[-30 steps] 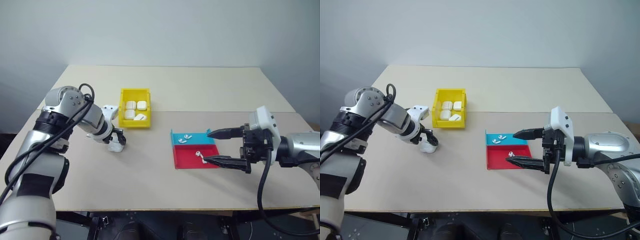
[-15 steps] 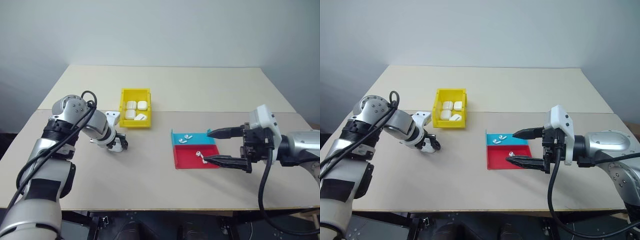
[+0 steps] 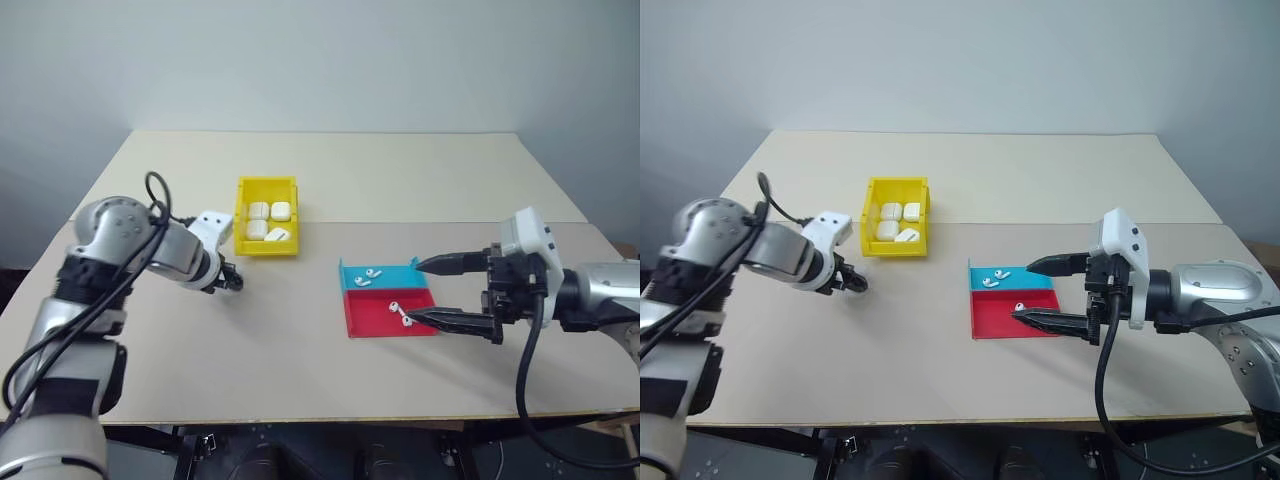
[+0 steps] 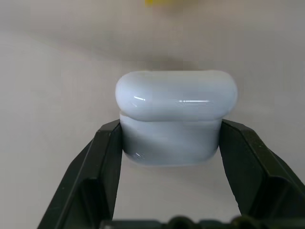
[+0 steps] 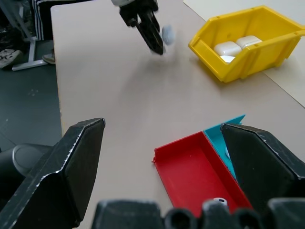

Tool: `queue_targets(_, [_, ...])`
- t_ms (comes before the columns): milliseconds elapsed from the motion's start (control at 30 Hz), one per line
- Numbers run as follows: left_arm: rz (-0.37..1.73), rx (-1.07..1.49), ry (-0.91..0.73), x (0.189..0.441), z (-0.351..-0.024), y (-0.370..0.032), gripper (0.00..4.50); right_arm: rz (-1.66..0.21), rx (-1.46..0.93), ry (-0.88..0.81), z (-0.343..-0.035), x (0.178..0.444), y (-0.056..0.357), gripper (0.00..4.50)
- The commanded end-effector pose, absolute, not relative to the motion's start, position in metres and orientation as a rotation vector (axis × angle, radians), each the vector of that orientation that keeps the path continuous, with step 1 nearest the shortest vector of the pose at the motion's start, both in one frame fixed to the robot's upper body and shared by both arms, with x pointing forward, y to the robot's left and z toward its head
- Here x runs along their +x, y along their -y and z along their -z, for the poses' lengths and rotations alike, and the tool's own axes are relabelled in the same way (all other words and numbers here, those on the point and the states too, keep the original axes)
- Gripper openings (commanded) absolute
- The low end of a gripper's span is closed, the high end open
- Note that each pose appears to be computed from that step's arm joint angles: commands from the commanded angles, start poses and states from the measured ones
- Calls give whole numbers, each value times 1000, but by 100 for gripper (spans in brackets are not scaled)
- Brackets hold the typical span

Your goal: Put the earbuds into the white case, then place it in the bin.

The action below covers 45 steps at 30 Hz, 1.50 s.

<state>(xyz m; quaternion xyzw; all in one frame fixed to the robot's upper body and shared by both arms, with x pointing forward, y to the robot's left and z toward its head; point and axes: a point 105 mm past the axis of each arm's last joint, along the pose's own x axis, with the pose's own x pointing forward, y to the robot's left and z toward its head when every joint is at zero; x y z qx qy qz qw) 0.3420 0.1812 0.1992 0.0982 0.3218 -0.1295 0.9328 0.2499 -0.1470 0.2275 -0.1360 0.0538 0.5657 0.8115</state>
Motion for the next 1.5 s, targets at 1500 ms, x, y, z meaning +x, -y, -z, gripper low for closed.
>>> queue_targets(1500, [1650,-14,390,247,-244,-87,278,-993,-832,-594,-163,296,148,450])
